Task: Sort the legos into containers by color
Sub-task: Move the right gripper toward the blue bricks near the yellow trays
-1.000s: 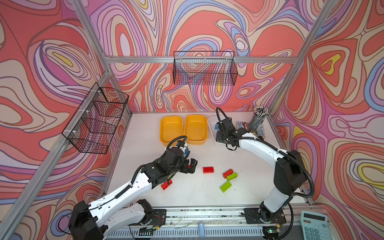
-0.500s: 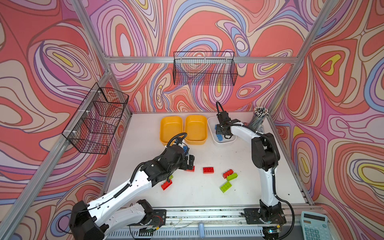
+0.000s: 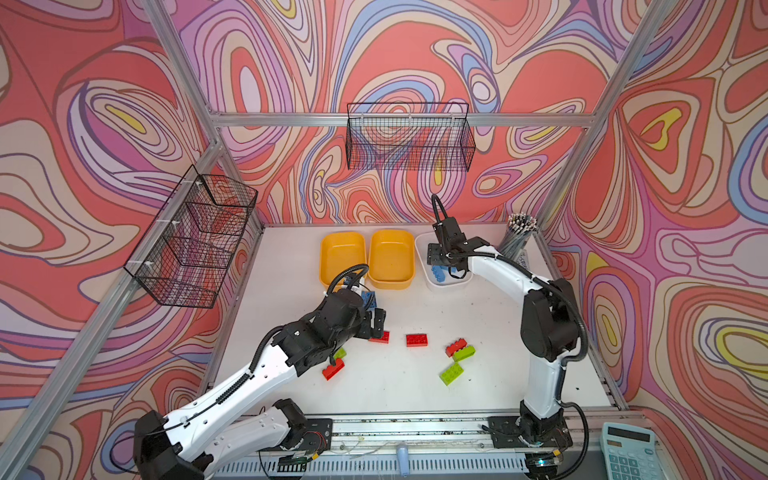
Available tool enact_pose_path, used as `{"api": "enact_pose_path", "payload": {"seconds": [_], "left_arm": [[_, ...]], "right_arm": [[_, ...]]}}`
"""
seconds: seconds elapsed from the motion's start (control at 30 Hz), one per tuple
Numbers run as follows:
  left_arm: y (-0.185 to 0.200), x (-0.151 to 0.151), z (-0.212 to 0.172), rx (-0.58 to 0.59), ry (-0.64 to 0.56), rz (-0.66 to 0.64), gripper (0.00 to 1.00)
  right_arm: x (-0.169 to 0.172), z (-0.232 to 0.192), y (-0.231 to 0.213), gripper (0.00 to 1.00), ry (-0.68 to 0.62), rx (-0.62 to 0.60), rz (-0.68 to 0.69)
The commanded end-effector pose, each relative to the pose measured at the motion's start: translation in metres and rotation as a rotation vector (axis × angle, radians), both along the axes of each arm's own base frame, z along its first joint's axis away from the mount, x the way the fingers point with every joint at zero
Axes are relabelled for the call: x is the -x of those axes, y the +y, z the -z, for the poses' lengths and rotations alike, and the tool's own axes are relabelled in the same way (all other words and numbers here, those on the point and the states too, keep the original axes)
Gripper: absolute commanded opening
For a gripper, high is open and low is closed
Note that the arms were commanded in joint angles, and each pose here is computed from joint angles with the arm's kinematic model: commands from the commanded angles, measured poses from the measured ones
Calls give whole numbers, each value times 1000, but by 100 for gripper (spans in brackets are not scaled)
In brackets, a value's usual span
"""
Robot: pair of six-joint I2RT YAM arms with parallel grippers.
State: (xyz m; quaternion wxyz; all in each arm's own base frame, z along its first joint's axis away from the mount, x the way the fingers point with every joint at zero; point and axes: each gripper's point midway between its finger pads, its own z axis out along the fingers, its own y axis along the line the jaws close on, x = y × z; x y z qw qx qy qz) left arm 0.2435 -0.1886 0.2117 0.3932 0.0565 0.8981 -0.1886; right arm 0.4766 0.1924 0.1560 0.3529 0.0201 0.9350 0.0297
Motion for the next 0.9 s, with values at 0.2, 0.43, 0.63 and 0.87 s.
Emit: {"api": "enact_pose_path", "payload": {"seconds": [0.2, 0.43, 0.63, 0.87], "left_arm": [[44, 36, 20, -10, 50, -76, 100], [63, 49, 16, -14, 40, -106, 100], [70, 52, 20, -16, 43, -131, 100], [71, 49, 26, -6, 30, -150, 100]], "right_arm": [[111, 49, 136, 75, 102, -64, -263], [125, 81, 165, 67, 143, -84, -304], [121, 93, 180, 66, 161, -88, -324], [115, 105, 197, 66, 192, -98, -341]]}}
